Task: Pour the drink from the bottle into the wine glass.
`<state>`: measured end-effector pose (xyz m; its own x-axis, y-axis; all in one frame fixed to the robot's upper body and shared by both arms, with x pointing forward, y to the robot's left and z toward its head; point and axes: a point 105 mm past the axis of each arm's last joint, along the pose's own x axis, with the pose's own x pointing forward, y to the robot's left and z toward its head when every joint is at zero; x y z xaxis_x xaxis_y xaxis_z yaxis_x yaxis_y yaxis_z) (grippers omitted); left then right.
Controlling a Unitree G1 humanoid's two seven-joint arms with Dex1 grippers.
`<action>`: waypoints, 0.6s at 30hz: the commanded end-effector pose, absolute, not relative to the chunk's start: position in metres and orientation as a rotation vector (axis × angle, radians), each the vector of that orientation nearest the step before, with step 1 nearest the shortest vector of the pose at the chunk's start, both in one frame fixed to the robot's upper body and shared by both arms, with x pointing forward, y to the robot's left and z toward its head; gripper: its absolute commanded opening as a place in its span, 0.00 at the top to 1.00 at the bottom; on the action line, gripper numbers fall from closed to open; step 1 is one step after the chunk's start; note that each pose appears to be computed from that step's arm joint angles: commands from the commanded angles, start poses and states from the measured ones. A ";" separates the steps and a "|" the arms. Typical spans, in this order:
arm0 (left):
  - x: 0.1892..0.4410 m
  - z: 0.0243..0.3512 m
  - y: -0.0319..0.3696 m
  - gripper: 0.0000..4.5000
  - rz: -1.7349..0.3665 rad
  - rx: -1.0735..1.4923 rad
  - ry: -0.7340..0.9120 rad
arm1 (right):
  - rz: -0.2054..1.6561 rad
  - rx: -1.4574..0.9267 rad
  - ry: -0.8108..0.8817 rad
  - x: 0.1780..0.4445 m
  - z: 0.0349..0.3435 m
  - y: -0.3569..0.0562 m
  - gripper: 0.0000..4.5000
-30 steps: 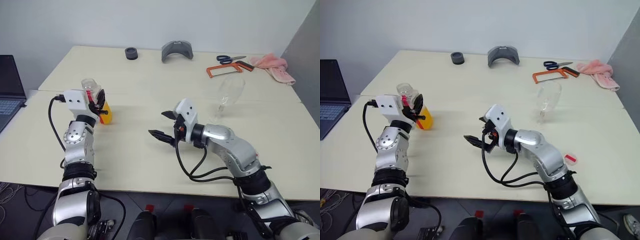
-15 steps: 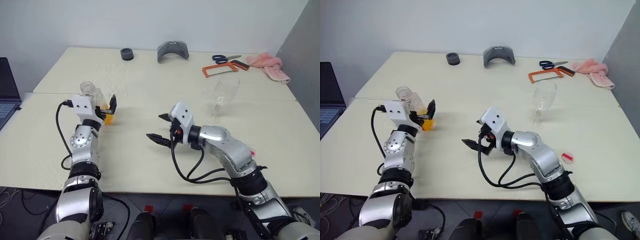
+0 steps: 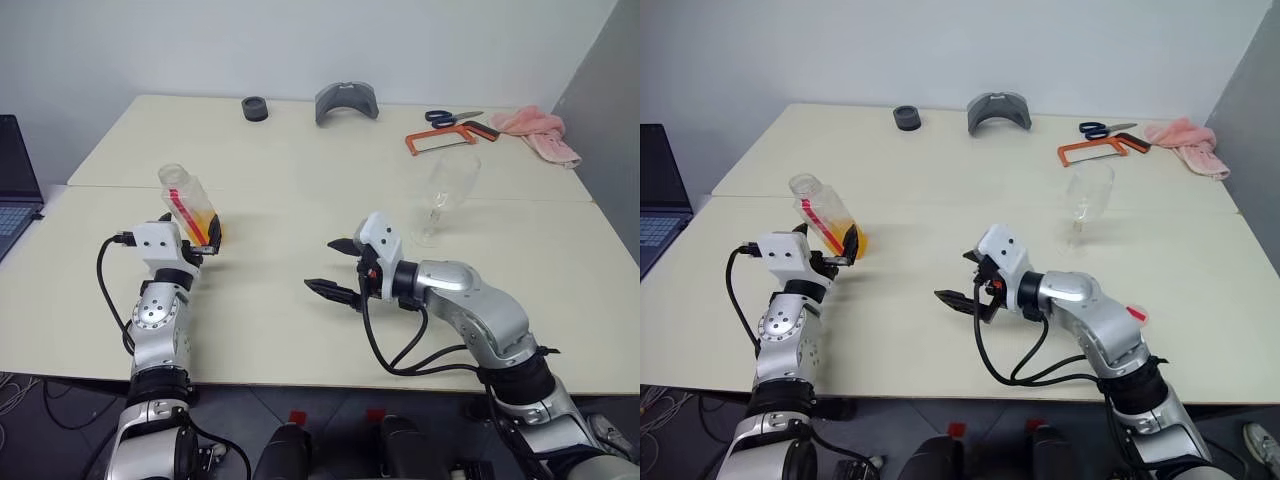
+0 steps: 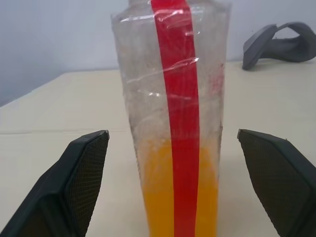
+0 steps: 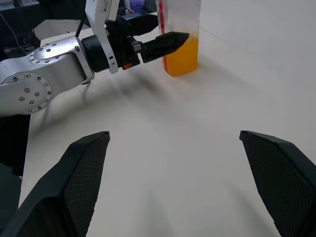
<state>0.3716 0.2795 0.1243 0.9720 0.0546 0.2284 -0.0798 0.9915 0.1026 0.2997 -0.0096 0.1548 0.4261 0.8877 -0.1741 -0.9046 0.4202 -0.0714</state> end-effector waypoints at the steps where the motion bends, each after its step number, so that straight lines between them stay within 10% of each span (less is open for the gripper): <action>1: 0.366 0.133 0.276 0.00 0.034 0.168 -0.239 | 1.125 -0.155 0.077 0.292 0.162 -0.015 0.00; 18: 0.307 0.115 0.237 0.00 -0.324 0.201 -0.097 | 0.524 -0.014 0.062 0.306 0.126 -0.123 0.00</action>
